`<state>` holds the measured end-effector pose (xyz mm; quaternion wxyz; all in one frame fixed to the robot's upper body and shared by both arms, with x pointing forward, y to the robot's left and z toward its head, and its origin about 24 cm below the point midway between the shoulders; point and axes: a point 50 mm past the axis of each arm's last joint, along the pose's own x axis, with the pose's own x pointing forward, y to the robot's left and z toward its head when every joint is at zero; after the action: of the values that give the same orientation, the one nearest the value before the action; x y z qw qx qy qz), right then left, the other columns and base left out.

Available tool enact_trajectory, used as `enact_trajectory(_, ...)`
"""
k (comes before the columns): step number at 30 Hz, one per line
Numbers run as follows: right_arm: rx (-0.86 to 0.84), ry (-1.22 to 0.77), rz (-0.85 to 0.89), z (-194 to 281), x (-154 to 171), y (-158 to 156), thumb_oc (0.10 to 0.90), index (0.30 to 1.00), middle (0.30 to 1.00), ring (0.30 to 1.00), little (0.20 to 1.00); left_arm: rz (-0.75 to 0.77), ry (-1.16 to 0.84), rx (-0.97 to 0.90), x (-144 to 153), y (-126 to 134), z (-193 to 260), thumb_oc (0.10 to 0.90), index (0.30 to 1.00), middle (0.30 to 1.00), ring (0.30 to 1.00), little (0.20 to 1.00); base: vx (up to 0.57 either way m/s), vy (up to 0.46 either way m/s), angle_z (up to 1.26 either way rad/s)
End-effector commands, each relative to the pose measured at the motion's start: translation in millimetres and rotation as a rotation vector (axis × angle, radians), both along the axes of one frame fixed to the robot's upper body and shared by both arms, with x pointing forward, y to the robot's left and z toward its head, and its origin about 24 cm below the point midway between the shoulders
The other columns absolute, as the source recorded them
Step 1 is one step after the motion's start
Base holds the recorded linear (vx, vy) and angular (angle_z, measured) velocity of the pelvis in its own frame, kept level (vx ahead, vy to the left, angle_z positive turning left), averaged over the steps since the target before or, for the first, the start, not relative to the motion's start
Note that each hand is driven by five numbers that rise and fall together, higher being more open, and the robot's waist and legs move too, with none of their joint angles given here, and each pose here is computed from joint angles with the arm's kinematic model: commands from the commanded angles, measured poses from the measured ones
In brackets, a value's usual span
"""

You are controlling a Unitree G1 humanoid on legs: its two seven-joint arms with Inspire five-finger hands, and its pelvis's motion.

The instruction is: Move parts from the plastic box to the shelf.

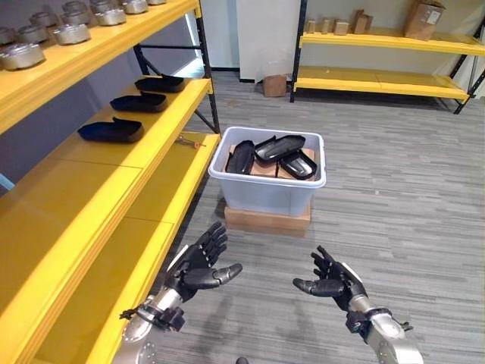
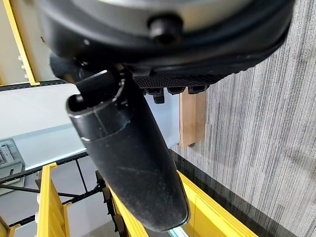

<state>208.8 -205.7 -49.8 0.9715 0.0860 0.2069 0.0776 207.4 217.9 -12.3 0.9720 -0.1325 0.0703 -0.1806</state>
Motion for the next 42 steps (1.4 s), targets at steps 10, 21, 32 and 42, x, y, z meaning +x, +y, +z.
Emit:
enact_trajectory(10,0.007,-0.341,0.047,61.7,43.1,13.8,0.900,1.000,1.000,1.000,1.000,-0.170,-0.252,-0.227,30.8,-23.4,49.4,0.900,1.000,1.000,1.000,1.000,0.16,-0.036,-0.11)
enact_trajectory(21,-0.028,-0.280,-0.077,45.0,19.7,-10.4,0.900,1.000,1.000,1.000,1.000,0.002,-0.309,-0.159,20.0,-10.3,45.8,0.900,1.000,1.000,1.000,1.000,0.38,-0.160,0.27)
enact_trajectory(32,-0.012,-0.279,-0.126,49.8,17.2,-15.8,0.900,1.000,1.000,1.000,1.000,0.180,-0.311,-0.399,17.0,-3.0,41.5,0.900,1.000,1.000,1.000,1.000,0.25,-0.120,-0.13)
enact_trajectory(42,-0.040,-0.255,-0.109,50.7,15.7,-20.1,0.900,1.000,1.000,1.000,1.000,0.159,-0.264,-0.347,4.3,-0.2,28.7,0.900,1.000,1.000,1.000,1.000,0.20,0.070,0.03)
